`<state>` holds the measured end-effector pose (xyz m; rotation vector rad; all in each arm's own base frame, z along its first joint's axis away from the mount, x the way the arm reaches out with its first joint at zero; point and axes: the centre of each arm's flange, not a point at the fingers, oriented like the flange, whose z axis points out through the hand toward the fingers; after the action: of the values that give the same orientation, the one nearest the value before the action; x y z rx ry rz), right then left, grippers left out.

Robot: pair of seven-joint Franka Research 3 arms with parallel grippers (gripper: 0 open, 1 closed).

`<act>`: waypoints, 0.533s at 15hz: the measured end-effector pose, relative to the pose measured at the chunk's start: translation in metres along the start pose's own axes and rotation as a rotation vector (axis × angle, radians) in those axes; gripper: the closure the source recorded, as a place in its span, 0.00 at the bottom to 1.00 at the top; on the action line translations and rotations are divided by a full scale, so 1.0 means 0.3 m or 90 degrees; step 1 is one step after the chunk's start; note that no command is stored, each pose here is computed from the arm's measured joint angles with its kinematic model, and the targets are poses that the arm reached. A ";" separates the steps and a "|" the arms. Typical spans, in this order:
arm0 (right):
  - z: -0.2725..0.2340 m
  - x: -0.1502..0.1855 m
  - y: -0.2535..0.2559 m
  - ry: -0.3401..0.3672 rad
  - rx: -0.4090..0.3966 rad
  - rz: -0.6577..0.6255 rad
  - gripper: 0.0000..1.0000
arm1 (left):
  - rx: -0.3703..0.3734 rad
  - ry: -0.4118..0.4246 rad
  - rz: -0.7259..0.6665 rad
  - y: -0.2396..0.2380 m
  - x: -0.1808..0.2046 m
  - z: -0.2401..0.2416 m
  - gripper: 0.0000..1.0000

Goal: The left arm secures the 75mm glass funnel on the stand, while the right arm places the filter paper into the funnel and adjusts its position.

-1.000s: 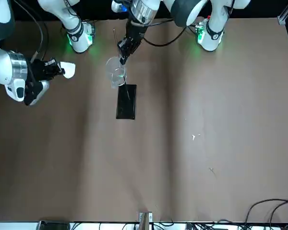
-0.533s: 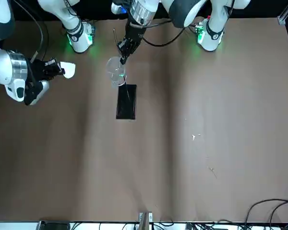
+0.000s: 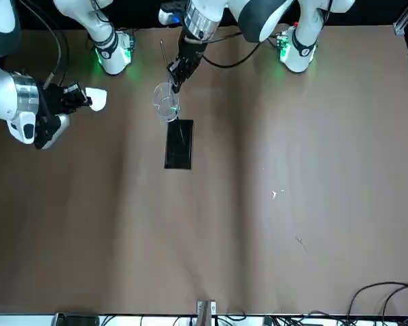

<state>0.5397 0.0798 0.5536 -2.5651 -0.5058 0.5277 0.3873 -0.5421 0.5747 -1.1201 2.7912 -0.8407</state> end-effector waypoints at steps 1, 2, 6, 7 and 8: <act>0.000 0.000 0.000 0.000 0.000 0.000 0.99 | 0.001 0.001 -0.002 0.006 0.001 0.011 0.97; 0.000 0.000 0.000 0.000 0.000 0.000 0.99 | 0.004 0.002 -0.002 0.013 0.004 0.021 0.97; 0.004 0.014 -0.045 0.013 0.047 -0.015 0.99 | 0.012 0.012 -0.001 0.039 0.037 0.062 0.97; 0.005 0.019 -0.062 0.016 0.063 -0.011 0.99 | 0.012 0.013 0.000 0.045 0.041 0.071 0.97; 0.008 0.024 -0.082 0.018 0.076 -0.009 0.99 | 0.011 0.012 0.001 0.050 0.043 0.079 0.97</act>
<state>0.5387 0.1040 0.5620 -2.4501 -0.4686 0.5013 0.3731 -0.5526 0.5495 -1.1133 2.7937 -0.8792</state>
